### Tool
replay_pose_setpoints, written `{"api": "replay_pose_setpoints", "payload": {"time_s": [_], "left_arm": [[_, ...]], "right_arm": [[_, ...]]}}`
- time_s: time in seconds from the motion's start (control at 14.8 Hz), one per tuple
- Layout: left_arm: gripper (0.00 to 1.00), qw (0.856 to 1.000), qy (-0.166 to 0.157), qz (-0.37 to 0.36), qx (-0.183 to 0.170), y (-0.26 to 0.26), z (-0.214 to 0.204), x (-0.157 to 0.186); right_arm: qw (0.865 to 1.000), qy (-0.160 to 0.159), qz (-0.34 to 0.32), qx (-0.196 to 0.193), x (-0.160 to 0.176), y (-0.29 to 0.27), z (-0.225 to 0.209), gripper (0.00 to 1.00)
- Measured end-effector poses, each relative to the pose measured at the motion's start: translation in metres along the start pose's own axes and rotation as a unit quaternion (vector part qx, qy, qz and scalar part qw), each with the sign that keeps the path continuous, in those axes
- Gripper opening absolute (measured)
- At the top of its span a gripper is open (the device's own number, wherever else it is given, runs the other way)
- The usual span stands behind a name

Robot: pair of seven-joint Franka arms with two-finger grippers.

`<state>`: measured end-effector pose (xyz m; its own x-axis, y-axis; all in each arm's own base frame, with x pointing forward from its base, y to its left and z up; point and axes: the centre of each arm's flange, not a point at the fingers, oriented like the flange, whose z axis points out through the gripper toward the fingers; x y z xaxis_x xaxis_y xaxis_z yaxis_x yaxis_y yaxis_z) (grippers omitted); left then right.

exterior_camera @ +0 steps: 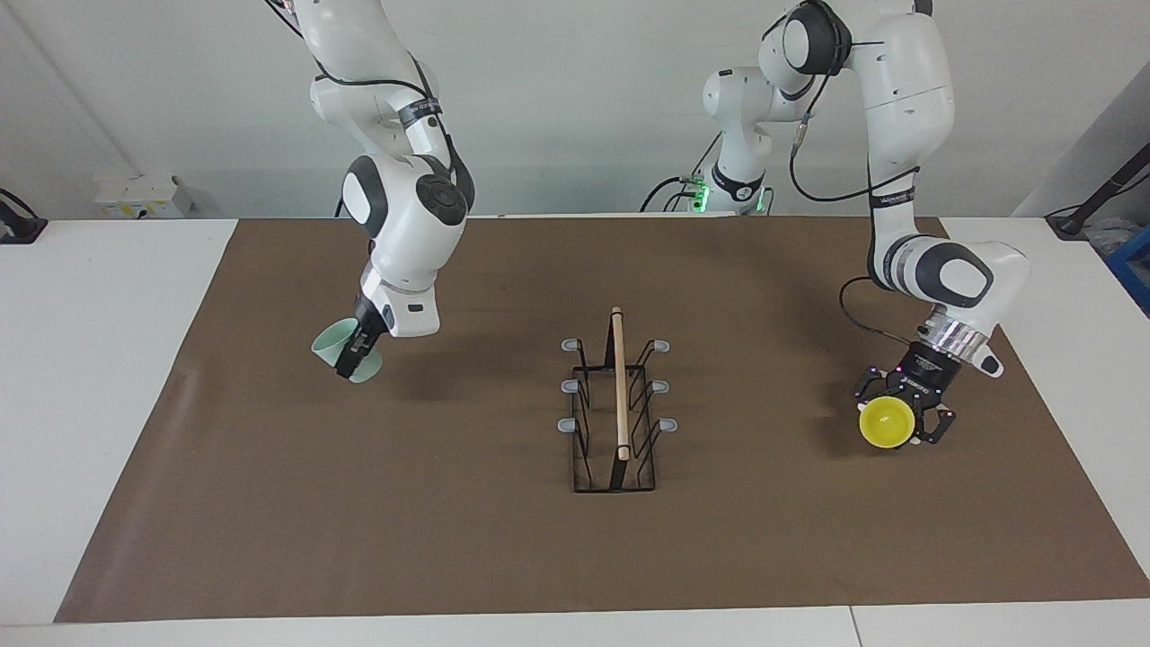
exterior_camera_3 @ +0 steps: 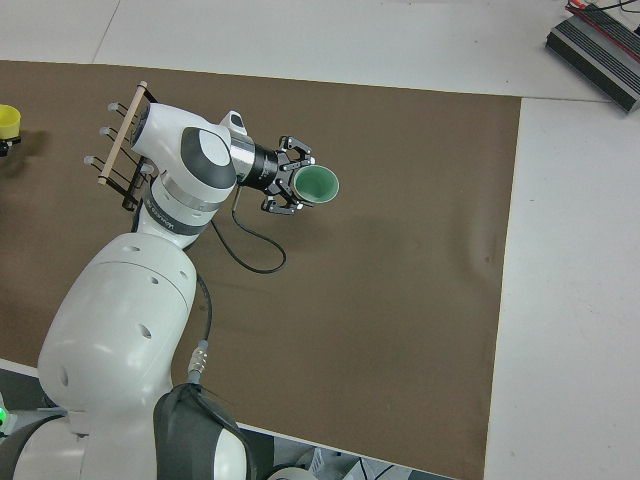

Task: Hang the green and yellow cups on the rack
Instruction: 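Grasp the yellow cup with the left gripper while the right gripper grasps the green cup, then lift both cups and carry them toward the rack with both grippers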

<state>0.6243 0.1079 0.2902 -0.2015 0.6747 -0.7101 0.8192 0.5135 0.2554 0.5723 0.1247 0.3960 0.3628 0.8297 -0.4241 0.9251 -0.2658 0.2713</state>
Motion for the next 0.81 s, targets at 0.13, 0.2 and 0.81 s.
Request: {"api": "replay_pose_setpoints", "payload": {"time_s": [0.13,0.2,0.81], "left_arm": [[0.64,0.999,0.007,0.042,0.004,0.008,-0.018,-0.023],[0.64,0.998,0.010,0.062,0.005,0.011,-0.028,-0.035],[0.62,0.956,0.074,0.276,0.072,0.006,-0.072,-0.132]], "right_arm": [[0.999,0.035,0.029,0.024,0.000,0.005,-0.008,0.69],[0.997,0.059,0.047,0.033,-0.001,0.011,-0.018,0.69],[0.930,0.292,0.187,0.121,-0.057,0.038,-0.124,0.69]]}}
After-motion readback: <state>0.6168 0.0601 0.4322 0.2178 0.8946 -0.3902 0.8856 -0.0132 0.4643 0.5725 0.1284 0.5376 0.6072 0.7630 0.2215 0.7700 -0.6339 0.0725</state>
